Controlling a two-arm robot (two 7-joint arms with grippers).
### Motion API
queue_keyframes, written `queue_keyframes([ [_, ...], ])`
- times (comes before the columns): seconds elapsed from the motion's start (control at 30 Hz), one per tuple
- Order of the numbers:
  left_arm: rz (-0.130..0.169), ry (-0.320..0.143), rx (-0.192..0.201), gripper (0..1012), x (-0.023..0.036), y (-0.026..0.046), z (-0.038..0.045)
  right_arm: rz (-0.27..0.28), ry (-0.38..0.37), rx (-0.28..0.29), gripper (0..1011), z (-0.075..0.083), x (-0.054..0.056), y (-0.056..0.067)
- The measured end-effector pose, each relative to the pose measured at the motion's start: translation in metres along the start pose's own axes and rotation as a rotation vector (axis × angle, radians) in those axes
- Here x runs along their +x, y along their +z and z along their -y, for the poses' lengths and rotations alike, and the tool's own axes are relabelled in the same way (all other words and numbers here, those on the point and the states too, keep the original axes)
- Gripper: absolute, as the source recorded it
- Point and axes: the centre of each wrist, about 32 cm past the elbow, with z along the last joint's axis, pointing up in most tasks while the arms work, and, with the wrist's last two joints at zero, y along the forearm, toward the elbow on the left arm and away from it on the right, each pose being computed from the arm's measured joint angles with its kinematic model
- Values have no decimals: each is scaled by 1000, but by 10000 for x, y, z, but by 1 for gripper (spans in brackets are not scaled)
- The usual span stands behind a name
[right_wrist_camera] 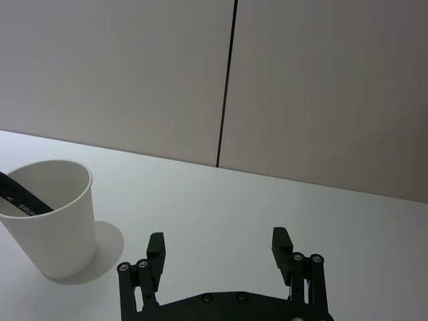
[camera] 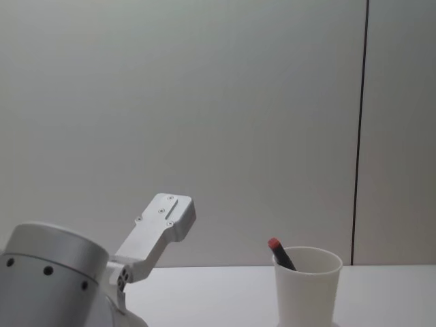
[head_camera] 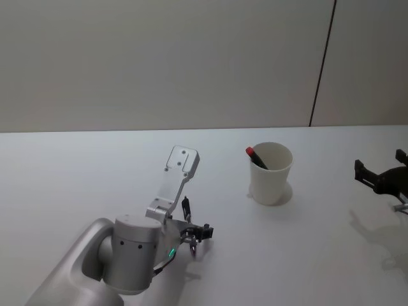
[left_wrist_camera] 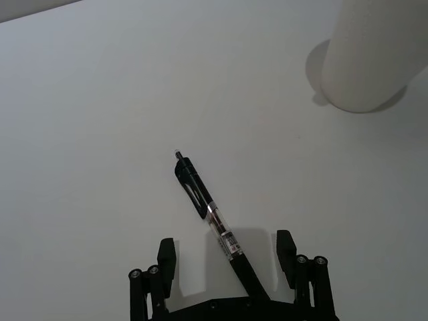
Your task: Place the pen into the pen holder.
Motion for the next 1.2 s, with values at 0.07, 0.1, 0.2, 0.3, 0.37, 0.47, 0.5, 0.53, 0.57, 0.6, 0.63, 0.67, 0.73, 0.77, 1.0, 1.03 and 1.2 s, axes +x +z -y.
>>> queue_keyframes([
  [0.07,-1,-3,4,942,-3,-2,5,0,0,0,1002,0,0,0],
  [0.1,-2,-4,4,927,-4,-2,6,0,0,0,1002,0,0,0],
  [0.2,-3,-6,8,859,-8,-4,12,0,0,0,1002,0,0,0],
  [0.3,-5,-8,11,761,-12,-7,18,0,0,0,1002,0,0,0],
  [0.37,-6,-9,12,728,-15,-9,20,0,0,0,1002,0,0,0],
  [0.47,-9,-11,15,625,-22,-16,25,0,0,0,1002,0,0,0],
  [0.5,-10,-12,16,590,-25,-21,27,0,0,0,1002,0,0,0],
  [0.53,-10,-12,17,541,-26,-24,28,0,0,0,1002,0,0,0],
  [0.57,-12,-13,19,503,-31,-31,30,0,0,0,1002,0,0,0],
  [0.6,-13,-13,20,483,-33,-34,30,0,0,0,1002,0,0,0],
  [0.63,-13,-13,20,469,-34,-36,31,0,0,0,1002,0,0,0],
  [0.67,-14,-13,21,417,-37,-40,31,0,0,0,1002,0,0,0],
  [0.73,-17,-13,23,357,-42,-49,33,0,0,0,1002,0,0,0],
  [0.77,-19,-12,24,336,-45,-56,34,0,0,0,1002,0,0,0],
  [1.0,-28,-9,24,137,-56,-85,38,0,0,0,1002,0,0,0],
  [1.03,-29,-8,23,127,-57,-87,38,0,0,0,1002,0,0,0],
  [1.2,-37,-3,19,127,-60,-104,35,0,0,0,1002,0,0,0],
])
